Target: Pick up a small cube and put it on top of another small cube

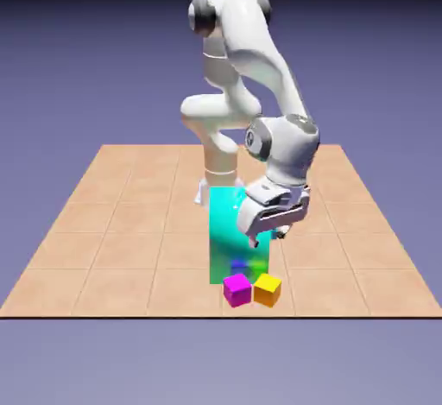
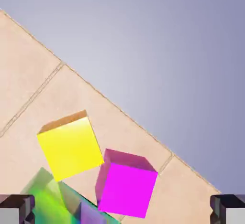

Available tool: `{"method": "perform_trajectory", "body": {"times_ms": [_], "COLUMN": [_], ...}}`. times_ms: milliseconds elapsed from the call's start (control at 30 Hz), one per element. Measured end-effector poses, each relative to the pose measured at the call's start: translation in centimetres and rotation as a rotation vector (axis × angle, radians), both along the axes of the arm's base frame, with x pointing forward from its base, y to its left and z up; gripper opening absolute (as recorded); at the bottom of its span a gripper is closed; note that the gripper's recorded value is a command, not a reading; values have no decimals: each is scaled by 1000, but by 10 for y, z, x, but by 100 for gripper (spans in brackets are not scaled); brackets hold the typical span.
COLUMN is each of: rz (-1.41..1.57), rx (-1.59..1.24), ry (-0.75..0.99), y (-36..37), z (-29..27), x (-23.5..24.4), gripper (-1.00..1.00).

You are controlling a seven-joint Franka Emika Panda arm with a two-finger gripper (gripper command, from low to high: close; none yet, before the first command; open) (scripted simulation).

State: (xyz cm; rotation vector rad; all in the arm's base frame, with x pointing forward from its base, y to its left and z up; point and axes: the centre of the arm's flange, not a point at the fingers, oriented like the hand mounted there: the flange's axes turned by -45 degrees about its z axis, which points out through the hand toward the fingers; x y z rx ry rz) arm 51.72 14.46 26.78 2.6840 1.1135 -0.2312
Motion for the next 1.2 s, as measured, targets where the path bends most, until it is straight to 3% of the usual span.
{"method": "perform_trajectory", "body": {"times_ms": [300,367,467,500,567,667,900,967,1067,1100,1200], "rz": [208,210,210,210,209,209,-338,-344,-346,-346,-345], "rx": [-185,-187,-187,-187,-186,-185,-89,-88,-88,-87,-91], "ry": [322,325,325,325,326,327,366,366,366,366,365], "y": [44,44,21,20,21,44,-65,-66,-76,-78,-75], "z": [-94,-95,-157,-157,-157,-95,-41,-40,-91,-102,-85], "x": [10,10,-4,-4,-4,10,42,43,23,18,26], "gripper": [0,0,0,-100,-100,-100,-100,-100,-100,100,100]}}
